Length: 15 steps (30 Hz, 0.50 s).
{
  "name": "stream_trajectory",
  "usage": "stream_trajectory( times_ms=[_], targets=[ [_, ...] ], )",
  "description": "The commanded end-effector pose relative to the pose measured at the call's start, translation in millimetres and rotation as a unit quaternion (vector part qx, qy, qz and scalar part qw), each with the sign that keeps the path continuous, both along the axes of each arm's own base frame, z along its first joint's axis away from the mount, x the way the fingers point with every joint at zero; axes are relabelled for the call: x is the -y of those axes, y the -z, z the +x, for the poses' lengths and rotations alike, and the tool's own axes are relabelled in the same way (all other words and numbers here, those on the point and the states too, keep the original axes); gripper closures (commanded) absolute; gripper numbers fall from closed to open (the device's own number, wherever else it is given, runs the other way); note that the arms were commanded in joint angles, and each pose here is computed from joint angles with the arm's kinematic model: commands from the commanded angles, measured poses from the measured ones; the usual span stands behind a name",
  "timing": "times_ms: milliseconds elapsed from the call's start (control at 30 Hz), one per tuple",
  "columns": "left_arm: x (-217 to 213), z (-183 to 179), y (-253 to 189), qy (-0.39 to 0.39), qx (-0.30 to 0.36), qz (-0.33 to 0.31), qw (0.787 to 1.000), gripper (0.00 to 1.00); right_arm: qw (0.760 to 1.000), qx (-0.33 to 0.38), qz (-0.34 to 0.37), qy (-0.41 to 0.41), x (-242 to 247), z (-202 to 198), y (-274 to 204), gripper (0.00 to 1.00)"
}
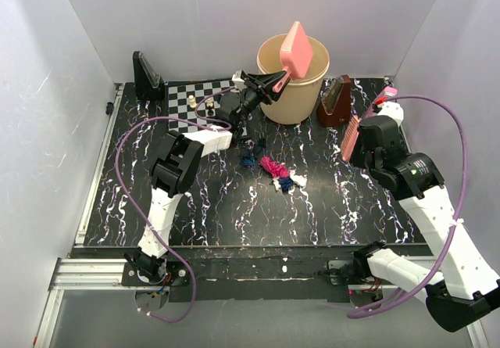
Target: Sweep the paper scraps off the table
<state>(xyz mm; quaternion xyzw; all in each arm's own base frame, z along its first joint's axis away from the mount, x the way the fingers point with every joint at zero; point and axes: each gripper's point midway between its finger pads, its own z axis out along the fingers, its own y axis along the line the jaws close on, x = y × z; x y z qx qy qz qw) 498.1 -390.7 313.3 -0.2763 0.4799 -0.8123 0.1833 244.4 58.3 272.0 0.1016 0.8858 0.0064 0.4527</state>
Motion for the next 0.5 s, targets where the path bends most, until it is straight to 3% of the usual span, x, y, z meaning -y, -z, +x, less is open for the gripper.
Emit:
stream_trajectory(
  times_ms=[0, 233, 333, 467],
  targets=[
    [-12.6, -5.8, -25.3, 0.041, -0.034, -0.083, 0.995, 1.0, 0.999, 0.035, 0.029, 0.008, -3.2, 5.8, -24.9, 0.99],
    [-11.5, -20.3, -83.7, 0.05, 0.073, -0.058, 0.994, 1.0, 0.999, 0.035, 0.028, 0.01, -2.0, 5.3, -25.4, 0.99],
    [-5.9, -32.1, -103.1, 0.043, 0.122, 0.012, 0.992, 1.0, 0.999, 0.035, 0.037, 0.006, -5.8, 6.6, -24.7, 0.99],
    [-5.0, -54.9, -123.1, 0.023, 0.199, 0.12, 0.972, 1.0, 0.997, 0.033, 0.066, 0.03, -6.5, 3.4, -26.1, 0.99]
  ],
)
